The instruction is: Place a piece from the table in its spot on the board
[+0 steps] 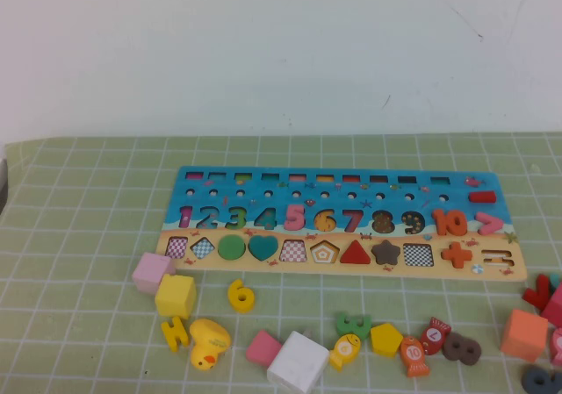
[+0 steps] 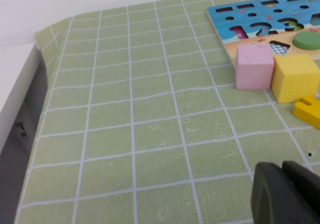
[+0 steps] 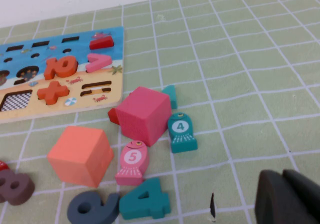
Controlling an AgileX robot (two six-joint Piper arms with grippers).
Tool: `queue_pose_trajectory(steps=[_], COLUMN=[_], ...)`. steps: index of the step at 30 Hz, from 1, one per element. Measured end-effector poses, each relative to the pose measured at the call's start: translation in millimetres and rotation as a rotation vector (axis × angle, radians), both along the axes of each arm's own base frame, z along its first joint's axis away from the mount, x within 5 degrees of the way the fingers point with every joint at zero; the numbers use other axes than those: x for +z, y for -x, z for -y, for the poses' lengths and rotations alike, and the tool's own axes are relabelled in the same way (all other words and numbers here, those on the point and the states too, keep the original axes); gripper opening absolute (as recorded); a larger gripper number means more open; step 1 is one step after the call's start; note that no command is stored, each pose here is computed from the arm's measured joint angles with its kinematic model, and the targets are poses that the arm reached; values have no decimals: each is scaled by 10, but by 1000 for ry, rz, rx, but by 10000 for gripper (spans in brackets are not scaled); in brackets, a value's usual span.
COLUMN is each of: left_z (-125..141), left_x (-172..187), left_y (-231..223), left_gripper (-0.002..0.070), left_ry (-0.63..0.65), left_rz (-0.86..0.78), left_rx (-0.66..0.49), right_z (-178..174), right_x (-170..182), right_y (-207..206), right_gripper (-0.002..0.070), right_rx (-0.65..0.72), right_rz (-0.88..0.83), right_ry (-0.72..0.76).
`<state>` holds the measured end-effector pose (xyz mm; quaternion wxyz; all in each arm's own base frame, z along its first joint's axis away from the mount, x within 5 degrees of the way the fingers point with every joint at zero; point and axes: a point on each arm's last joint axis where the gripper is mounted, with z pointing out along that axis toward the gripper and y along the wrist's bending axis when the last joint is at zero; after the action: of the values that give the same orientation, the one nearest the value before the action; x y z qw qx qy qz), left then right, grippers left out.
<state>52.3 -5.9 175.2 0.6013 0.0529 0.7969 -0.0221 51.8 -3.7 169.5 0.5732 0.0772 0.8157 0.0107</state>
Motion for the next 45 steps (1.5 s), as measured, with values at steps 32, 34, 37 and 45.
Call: queue_pose_trajectory(steps=[32, 34, 37, 45], left_z=[0, 0, -1, -6], left_x=[0, 0, 2, 217], left_y=[0, 0, -1, -37], left_gripper=[-2, -2, -2, -2], left_ry=[-1, -1, -3, 14], left_rz=[0, 0, 3, 248], left_rx=[0, 0, 0, 9], right_z=[0, 0, 0, 0], right_x=[0, 0, 0, 0], right_y=[0, 0, 0, 0], right_gripper=[-3, -3, -3, -3], right_rx=[0, 0, 0, 0], right_rz=[0, 0, 0, 0], right_ry=[0, 0, 0, 0])
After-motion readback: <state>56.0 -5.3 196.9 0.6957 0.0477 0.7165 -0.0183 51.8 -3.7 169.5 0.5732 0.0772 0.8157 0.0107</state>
